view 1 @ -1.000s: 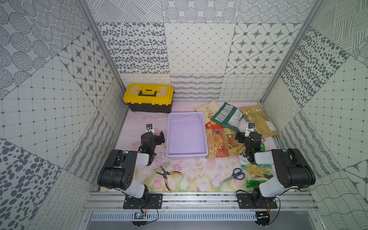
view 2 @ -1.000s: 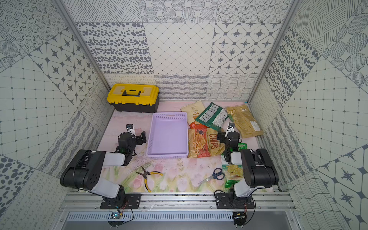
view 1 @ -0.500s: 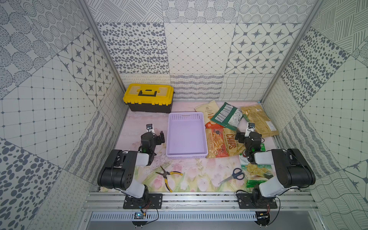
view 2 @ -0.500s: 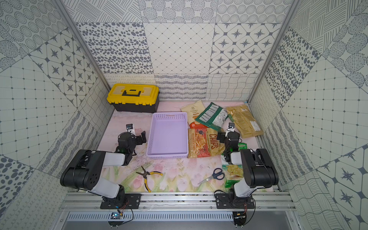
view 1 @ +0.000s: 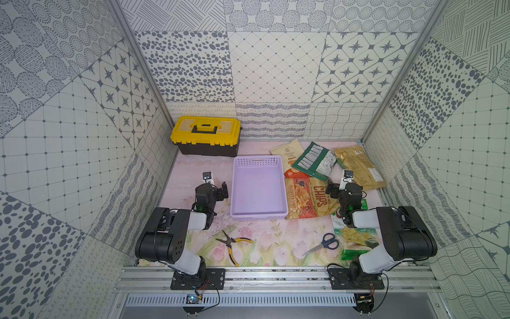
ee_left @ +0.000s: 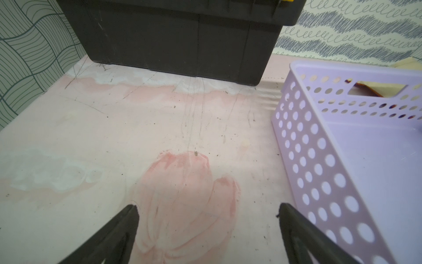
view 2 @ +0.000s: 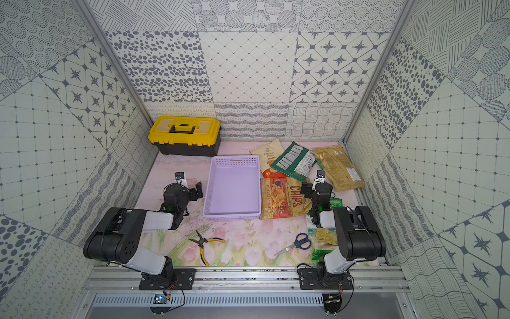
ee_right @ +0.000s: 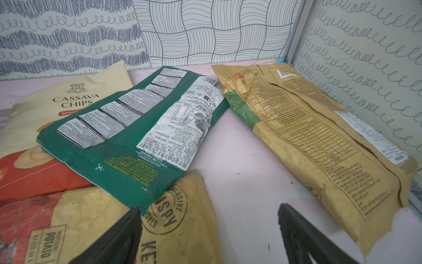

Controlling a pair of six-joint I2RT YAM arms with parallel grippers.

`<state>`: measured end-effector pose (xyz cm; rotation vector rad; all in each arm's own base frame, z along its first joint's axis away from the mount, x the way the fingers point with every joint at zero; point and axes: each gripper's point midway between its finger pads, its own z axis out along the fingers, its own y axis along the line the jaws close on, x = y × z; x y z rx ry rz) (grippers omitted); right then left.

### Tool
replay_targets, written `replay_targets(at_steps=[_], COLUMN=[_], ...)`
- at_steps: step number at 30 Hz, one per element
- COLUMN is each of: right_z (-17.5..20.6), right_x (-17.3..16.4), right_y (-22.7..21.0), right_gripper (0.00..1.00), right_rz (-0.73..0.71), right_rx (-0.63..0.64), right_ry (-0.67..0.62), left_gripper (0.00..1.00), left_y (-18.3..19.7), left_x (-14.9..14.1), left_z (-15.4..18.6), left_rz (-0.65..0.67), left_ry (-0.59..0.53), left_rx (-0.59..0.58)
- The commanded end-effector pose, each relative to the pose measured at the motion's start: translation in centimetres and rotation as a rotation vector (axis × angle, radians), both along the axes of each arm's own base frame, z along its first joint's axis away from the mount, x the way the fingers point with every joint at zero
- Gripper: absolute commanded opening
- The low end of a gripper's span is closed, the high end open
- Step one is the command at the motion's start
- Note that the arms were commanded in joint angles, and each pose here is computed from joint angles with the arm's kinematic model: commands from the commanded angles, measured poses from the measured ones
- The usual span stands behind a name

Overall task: Put the potato chips into the basket
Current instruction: Pick up the potato chip from the center of the board.

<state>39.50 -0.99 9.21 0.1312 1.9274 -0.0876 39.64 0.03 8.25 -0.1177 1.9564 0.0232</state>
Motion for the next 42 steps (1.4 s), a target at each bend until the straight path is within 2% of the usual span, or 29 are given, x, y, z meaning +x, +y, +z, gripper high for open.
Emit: replay_targets(at_steps=[1,2,5,8,10,14,17,19,23,26,31,37,42], right_z=[5.1,6.1,9.3,10.8,10.8,9.3,7.9,6.6,3.6,0.8,-2.3,-2.9,-3.5], right_x=[0.7,0.4,-0.9,-4.2,-6.8,-10.7,-12.6,-13.1,-13.7,-14.8,-16.2,-15.1,-13.8], right_y=[-0.4,-0.9,-1.5,-2.2,-2.1,-0.9,-0.7,-0.2,2.2,3.0,4.3,6.0,7.9], right_gripper=[0.96,0.95,0.9,0.86,0.84,0.83,0.83,0.82,0.77,0.75,0.71,0.6,0.58], right_rz=[-0.025,-0.063,-0.122,-0.249,-0.311,-0.344,-0.376,-0.382,-0.352,-0.373,-0.375,-0.314,-0.273], right_rx=[-0.003,0.009,0.079,0.253,0.388,0.607,0.642,0.666,0.76,0.801,0.876,0.911,0.886], right_ry=[-0.044,-0.031,-0.037,0.037,0.073,0.119,0.182,0.248,0.424,0.521,0.6,0.612,0.641], left_gripper=[0.99,0.99,0.97,0.93,0.93,0.94,0.94,0.94,0.93,0.93,0.94,0.94,0.94], left_y=[0.0,0.5,1.9,2.1,1.0,-4.1,-9.3,-11.8,-15.6,-16.4,-15.6,-14.8,-14.2], left_x=[0.2,0.3,0.3,-0.1,-1.0,-3.2,-6.0,-8.2,-12.7,-14.6,-14.5,-13.7,-13.5], left_z=[0.2,0.9,4.1,8.8,11.8,18.7,22.2,23.5,23.8,22.9,21.0,18.5,18.1], left_rz=[-0.005,0.023,0.117,0.151,0.12,-0.077,-0.341,-0.498,-0.789,-0.885,-0.835,-0.776,-0.745], left_ry=[-0.004,0.001,0.112,0.151,0.163,0.1,0.017,-0.025,-0.053,-0.059,-0.074,-0.017,-0.014], left_rx=[0.005,0.003,0.009,-0.002,-0.016,0.008,0.011,-0.037,-0.099,-0.096,-0.074,-0.038,-0.007])
